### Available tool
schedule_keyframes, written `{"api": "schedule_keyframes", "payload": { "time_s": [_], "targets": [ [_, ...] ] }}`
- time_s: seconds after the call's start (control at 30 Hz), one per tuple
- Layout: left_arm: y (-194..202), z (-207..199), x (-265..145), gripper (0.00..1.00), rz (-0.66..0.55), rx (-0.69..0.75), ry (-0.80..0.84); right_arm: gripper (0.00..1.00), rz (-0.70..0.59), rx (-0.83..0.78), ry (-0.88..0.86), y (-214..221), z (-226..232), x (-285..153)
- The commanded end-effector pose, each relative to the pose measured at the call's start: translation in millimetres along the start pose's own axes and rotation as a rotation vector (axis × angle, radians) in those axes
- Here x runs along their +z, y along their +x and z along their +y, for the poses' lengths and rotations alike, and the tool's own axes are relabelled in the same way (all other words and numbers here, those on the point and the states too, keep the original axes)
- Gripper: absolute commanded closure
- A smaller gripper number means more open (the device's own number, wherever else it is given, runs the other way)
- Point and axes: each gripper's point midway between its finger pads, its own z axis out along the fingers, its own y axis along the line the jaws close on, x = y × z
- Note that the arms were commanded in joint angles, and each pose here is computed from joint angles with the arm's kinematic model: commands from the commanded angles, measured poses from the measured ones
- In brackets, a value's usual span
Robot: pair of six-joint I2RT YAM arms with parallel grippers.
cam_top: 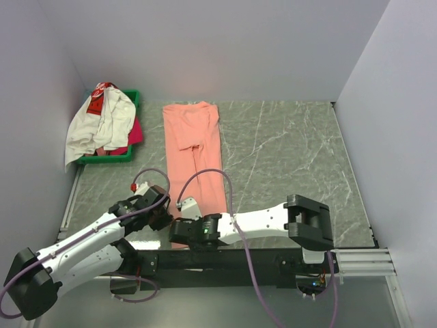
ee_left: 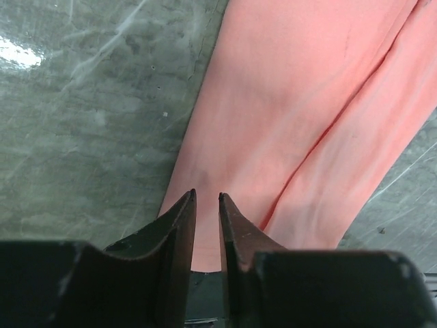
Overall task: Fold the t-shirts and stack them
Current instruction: Fold the tshirt
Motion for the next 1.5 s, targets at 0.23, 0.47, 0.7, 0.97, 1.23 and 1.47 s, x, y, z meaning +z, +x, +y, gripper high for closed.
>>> {"api": "schedule_keyframes", "payload": {
  "time_s": [0.23,0.47,0.7,0.97,1.23,1.47],
  "targets": [
    [3.3,-2.6,-2.1,0.73,0.015,-0.016,0.021,0.59,-0.037,-0.009,0.083,-8.0,0.0,13.6],
    [6.4,-2.8,1.6,0.73,0.029,-0.003,0.022,1.0,-0.084,0.047,0.168,-13.3,-30.5,-8.1],
    [5.1,-7.6,2.7,0.73,0.03,0.015,0.024,1.0,-0.117,0.086,0.232,-5.7,-77.5,-39.5],
    [9.0,-11.6,7.3,0.74,0.051,0.037,0.031,1.0,-0.14,0.158,0.268,5.7,-123.1,-68.7],
    [8.6,-16.3,8.2,0.74,0.056,0.056,0.037,1.0,-0.179,0.186,0.309,2.3,-149.8,-90.4],
    [11.9,-23.3,9.9,0.73,0.076,0.081,0.065,1.0,-0.209,0.144,0.281,-19.6,-140.4,-100.4]
  ]
}}
